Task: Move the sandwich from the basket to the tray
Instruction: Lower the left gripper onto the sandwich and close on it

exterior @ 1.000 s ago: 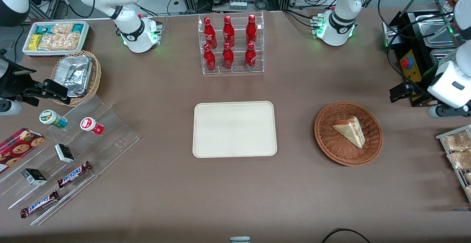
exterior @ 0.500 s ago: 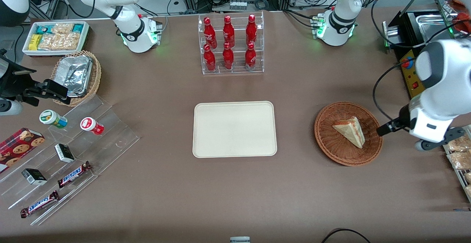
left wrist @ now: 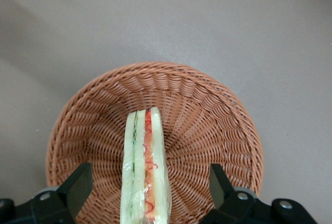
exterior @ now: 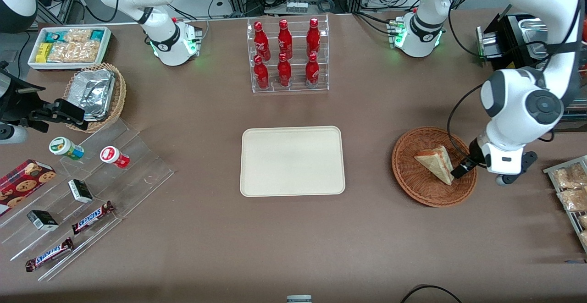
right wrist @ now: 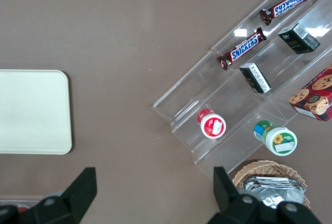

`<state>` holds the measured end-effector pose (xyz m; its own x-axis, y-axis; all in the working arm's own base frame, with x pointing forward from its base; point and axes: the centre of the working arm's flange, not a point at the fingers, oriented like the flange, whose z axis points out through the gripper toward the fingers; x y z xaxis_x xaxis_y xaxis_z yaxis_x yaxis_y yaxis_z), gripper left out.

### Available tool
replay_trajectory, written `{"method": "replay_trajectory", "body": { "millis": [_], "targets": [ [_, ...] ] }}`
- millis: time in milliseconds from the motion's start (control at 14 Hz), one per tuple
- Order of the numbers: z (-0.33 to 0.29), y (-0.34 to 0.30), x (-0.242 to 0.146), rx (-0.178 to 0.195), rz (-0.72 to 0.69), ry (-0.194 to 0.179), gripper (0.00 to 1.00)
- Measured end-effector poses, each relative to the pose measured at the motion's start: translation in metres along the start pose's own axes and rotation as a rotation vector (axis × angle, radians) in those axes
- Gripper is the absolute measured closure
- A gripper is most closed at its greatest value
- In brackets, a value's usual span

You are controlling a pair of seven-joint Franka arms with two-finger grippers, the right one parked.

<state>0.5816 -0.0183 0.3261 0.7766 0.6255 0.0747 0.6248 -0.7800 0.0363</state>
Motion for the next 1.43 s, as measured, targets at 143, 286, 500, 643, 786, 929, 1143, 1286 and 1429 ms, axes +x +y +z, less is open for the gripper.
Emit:
{"method": "replay_trajectory", "body": {
  "millis": [143, 286, 500, 643, 786, 929, 1143, 1286, 1429],
  "targets": [
    [0.012, -0.005, -0.007, -0.006, -0.027, 0.003, 0.00],
    [0.017, -0.005, -0.012, -0.009, -0.054, 0.004, 0.00],
    [0.025, -0.004, -0.019, -0.016, -0.057, 0.006, 0.00],
    [0.033, -0.002, -0.023, -0.014, -0.052, 0.001, 0.00],
    [0.040, 0.000, -0.027, -0.011, -0.047, -0.006, 0.00],
    [0.047, 0.000, -0.031, -0.002, -0.046, -0.016, 0.00],
    [0.055, -0.005, -0.037, 0.012, -0.058, -0.031, 0.00],
    [0.057, -0.006, -0.039, 0.017, -0.063, -0.036, 0.00],
    [0.059, -0.004, -0.041, 0.018, -0.068, -0.038, 0.00]
  ]
}}
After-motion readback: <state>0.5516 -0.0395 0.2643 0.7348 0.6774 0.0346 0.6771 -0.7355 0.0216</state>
